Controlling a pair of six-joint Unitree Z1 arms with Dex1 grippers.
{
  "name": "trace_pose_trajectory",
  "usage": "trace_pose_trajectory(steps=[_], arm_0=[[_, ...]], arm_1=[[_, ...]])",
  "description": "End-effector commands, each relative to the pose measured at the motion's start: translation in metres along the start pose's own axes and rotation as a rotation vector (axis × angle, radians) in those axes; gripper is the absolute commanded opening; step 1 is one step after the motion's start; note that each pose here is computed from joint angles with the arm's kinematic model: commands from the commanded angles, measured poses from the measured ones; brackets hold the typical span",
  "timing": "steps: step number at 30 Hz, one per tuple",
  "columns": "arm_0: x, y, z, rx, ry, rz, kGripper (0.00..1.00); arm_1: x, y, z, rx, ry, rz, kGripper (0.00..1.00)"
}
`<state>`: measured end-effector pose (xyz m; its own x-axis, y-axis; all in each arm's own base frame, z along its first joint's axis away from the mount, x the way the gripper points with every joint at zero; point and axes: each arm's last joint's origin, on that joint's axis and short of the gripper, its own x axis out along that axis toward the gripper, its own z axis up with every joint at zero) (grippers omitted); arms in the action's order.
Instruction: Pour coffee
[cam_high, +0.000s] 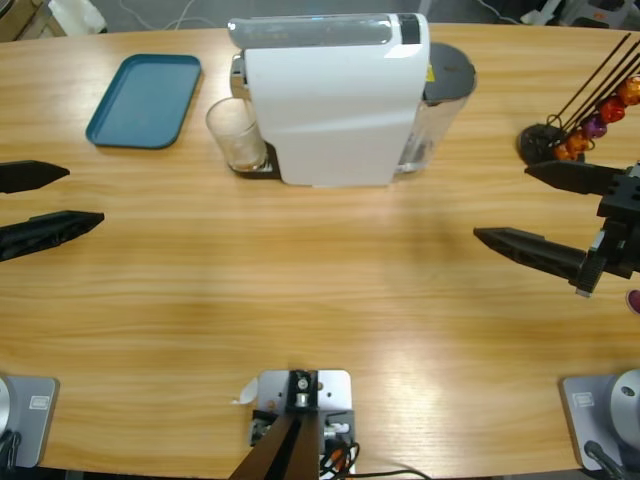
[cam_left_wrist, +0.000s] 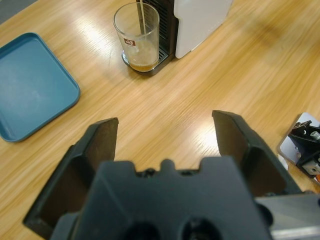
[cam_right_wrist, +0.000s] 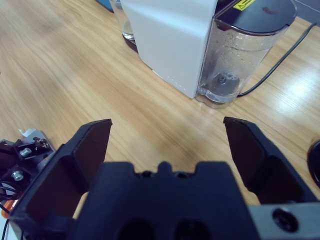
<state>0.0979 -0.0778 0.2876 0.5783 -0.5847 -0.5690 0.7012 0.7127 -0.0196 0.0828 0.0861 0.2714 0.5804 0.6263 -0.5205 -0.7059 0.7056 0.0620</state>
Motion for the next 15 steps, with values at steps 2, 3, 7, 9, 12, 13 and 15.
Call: trace_pose_trajectory(steps=[2, 3, 7, 9, 12, 13, 15], arm_0=[[0.0122, -0.0001, -0.0084, -0.014, 0.061, -0.015, 0.826], [0.0124, -0.0001, -0.0082, -0.014, 0.062, -0.015, 0.826], [0.0124, -0.0001, -0.0082, -0.014, 0.061, -0.016, 0.826], [0.0127, -0.0002, -0.0082, -0.014, 0.063, -0.018, 0.826], [0.0132, -0.0002, -0.0077, -0.015, 0.064, -0.021, 0.826], [0.0133, -0.0002, -0.0078, -0.015, 0.064, -0.022, 0.826], [0.0134, -0.0002, -0.0080, -0.015, 0.066, -0.022, 0.826]], arm_1=[[0.0056, 0.0004, -0.0057, -0.014, 0.030, 0.005, 1.000], [0.0056, 0.0004, -0.0057, -0.014, 0.030, 0.005, 1.000], [0.0056, 0.0004, -0.0057, -0.014, 0.030, 0.005, 1.000], [0.0056, 0.0005, -0.0057, -0.015, 0.030, 0.005, 1.000], [0.0056, 0.0005, -0.0057, -0.015, 0.030, 0.006, 1.000], [0.0056, 0.0005, -0.0057, -0.015, 0.030, 0.006, 1.000], [0.0057, 0.0005, -0.0057, -0.015, 0.031, 0.006, 1.000]])
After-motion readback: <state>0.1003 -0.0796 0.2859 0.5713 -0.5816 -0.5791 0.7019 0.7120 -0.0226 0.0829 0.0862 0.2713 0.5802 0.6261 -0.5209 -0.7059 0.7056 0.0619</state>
